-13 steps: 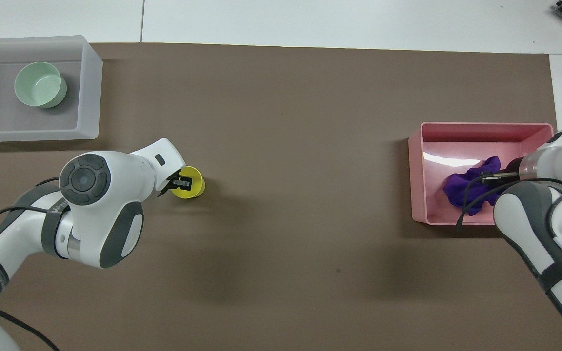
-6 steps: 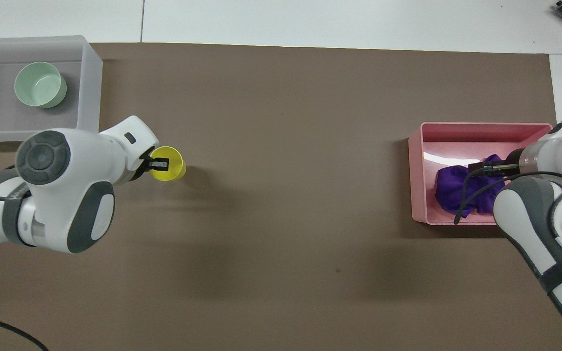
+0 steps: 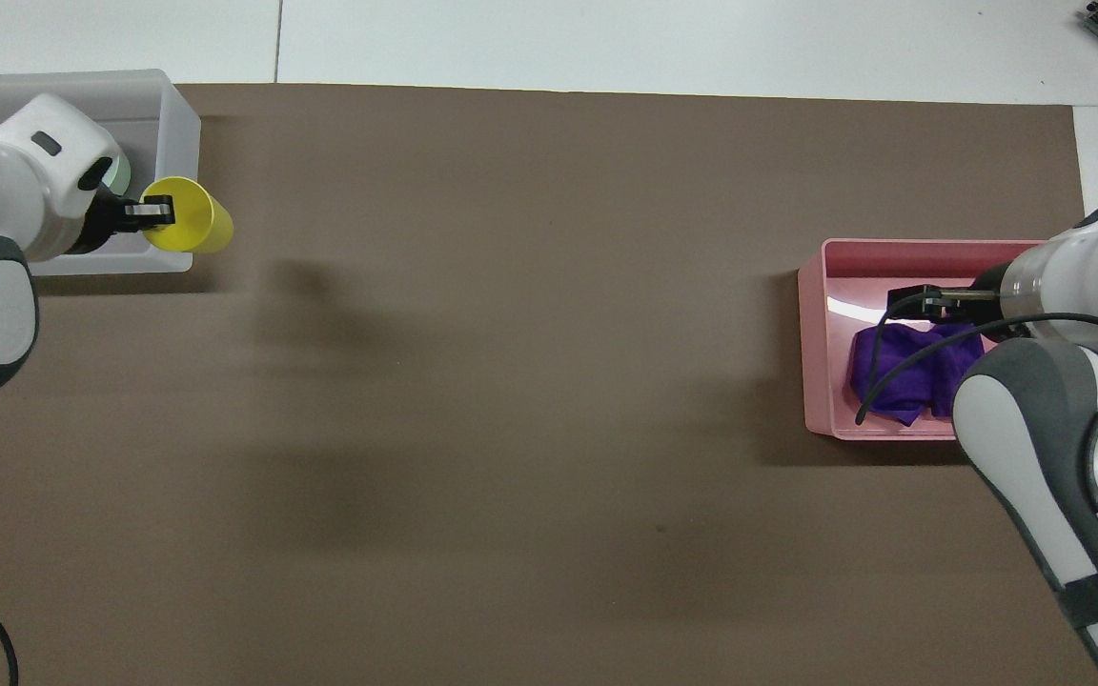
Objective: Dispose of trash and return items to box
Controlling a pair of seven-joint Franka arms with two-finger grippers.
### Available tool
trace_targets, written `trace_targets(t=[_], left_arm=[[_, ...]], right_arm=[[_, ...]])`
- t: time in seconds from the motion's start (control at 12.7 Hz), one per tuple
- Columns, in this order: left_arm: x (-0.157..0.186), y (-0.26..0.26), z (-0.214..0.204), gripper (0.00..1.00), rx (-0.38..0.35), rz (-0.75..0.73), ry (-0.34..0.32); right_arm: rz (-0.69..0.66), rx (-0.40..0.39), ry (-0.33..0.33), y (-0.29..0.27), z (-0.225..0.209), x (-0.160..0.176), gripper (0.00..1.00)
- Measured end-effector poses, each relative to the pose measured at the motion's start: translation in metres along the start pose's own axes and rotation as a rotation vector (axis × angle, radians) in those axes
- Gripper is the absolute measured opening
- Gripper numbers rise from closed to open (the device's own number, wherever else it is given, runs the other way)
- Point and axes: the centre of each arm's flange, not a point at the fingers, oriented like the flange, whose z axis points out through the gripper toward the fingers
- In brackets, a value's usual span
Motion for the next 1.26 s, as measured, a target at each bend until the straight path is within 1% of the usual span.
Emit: trace_targets(t=[0.16, 0.32, 0.55, 0.71, 0.87, 1.02, 1.26], left_arm=[[0.021, -0.042, 0.003, 0.03, 0.016, -0.029, 0.018], [0.040, -0.077, 0.015, 0.03, 0.028, -0.051, 0.016], [0.072, -0.122, 0.046, 0.03, 0.036, -0.063, -0.014], [0.086, -0.152, 0.072, 0.03, 0.039, -0.081, -0.016], [0.091, -0.164, 0.100, 0.03, 0.033, -0.094, -0.027], [0.092, -0.168, 0.117, 0.03, 0.015, -0.112, -0.027], [0.086, -0.176, 0.126, 0.03, 0.010, -0.128, -0.041]], right_arm=[[0.005, -0.003, -0.026, -0.012, -0.027, -0.001, 1.00], [0.010, -0.007, -0.043, -0.010, -0.068, 0.002, 1.00], [0.020, -0.010, -0.057, -0.005, -0.121, 0.000, 1.00], [0.028, -0.013, -0.070, 0.001, -0.147, -0.006, 1.00], [0.038, -0.015, -0.084, 0.007, -0.172, -0.012, 1.00], [0.032, -0.014, -0.086, 0.013, -0.190, -0.018, 1.00], [-0.005, -0.005, -0.091, 0.024, -0.193, -0.021, 1.00]])
